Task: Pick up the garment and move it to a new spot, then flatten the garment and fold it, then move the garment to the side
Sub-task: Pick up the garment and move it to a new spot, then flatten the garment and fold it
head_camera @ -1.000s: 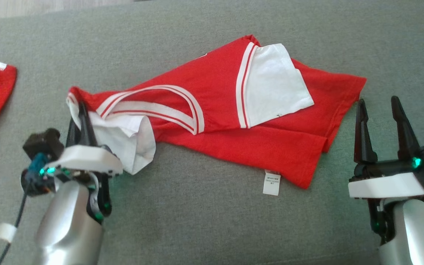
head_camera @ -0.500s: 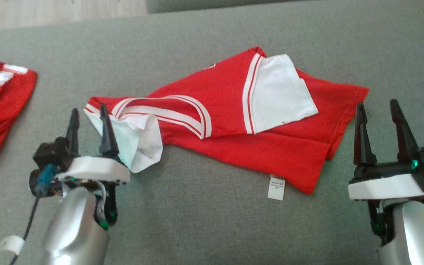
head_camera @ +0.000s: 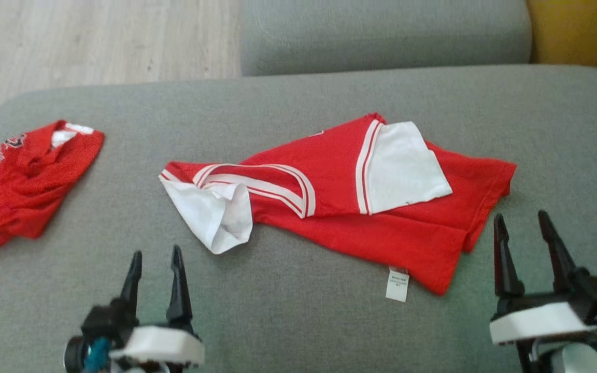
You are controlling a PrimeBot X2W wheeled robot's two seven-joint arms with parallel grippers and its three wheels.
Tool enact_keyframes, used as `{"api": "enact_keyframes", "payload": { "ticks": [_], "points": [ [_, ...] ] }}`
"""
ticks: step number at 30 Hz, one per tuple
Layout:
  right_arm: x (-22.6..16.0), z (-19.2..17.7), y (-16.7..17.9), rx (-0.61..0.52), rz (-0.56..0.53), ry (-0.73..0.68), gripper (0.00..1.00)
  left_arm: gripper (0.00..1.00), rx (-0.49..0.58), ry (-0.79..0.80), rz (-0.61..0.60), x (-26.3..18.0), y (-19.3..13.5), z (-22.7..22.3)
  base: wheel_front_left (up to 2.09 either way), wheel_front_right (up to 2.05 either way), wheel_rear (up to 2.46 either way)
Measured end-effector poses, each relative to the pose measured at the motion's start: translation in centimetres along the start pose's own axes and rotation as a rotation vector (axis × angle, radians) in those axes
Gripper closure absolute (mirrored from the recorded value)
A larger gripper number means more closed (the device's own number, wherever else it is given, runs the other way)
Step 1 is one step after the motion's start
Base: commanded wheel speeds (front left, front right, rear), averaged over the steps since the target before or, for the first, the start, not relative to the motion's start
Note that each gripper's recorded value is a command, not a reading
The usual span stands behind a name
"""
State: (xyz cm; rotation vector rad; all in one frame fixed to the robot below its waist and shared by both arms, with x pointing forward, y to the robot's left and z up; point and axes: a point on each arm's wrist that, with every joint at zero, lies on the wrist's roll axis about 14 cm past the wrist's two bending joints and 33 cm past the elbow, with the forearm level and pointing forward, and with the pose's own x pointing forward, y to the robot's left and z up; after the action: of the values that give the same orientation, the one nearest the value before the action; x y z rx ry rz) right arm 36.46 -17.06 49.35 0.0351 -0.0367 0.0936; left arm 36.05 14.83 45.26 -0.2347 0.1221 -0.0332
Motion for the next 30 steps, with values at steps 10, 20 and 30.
{"api": "enact_keyframes", "payload": {
  "ticks": [10, 20, 30],
  "points": [
    [-1.1, -0.4, 1.5, 0.032, 0.039, 0.013, 0.0, 0.0, -0.01, 0.009, 0.01, -2.8, -0.3, -0.8, 0.0, 0.0, 0.0],
    [-1.7, -1.4, 2.1, 0.039, 0.053, 0.044, 0.0, 0.0, -0.012, -0.008, -0.005, -3.0, -0.8, -0.4, 0.0, 0.0, 0.0],
    [-1.7, -2.0, 2.3, 0.043, 0.059, 0.064, 0.0, 0.0, -0.011, -0.005, 0.005, -3.0, -0.7, -0.4, 0.0, 0.0, 0.0]
  ]
}}
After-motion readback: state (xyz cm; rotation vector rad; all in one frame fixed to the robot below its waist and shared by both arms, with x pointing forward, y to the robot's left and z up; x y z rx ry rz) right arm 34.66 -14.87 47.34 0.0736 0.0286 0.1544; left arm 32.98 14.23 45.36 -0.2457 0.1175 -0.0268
